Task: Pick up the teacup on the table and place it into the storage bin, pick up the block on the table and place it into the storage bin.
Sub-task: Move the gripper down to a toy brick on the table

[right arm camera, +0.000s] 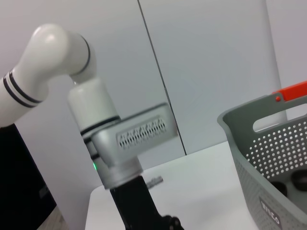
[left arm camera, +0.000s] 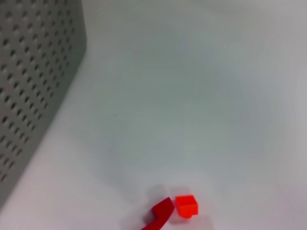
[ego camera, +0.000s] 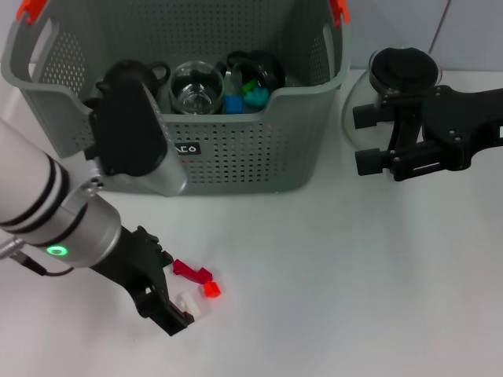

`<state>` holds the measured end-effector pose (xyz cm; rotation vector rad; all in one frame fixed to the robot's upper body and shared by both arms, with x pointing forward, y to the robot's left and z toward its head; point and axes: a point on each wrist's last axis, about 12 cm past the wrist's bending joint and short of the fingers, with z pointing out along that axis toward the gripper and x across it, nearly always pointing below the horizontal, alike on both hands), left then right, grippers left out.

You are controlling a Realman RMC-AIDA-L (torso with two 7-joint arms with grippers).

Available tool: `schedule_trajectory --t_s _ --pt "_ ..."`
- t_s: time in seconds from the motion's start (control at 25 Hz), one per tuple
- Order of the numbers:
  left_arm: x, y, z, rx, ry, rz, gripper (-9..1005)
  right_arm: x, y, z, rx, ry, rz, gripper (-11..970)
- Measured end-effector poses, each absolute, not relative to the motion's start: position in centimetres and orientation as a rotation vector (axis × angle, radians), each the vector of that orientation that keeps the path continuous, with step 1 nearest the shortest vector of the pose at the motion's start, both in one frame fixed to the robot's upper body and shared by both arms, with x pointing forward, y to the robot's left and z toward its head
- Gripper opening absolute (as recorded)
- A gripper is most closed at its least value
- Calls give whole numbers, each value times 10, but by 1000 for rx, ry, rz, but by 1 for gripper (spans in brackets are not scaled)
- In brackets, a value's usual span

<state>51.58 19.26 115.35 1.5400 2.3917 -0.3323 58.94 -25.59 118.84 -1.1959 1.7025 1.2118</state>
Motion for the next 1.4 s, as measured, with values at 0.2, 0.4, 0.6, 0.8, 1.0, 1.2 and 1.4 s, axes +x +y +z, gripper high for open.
schedule_trajectory --t_s 0.2,0.4,0.6,0.8,1.0,1.2,1.4 --pt "517 186 1145 1534 2394 -328 947 589 -258 1189 -1183 1699 1209 924" --pt "515 177 1137 1543 2402 -325 946 589 -259 1188 -1181 1700 1203 924" --pt "514 173 1131 1549 2416 -325 945 589 -261 1189 -1184 1698 1195 924" --pt "514 171 1124 1550 2427 -310 944 589 -262 1188 -1186 1696 1191 925" --pt "515 169 1117 1553 2444 -292 943 588 -263 1187 -1183 1698 1192 925" --pt "517 168 1115 1548 2442 -269 942 588 -263 1187 -1182 1697 1191 925" --pt "518 166 1113 1551 2439 -255 941 588 -265 1187 -1175 1694 1189 925"
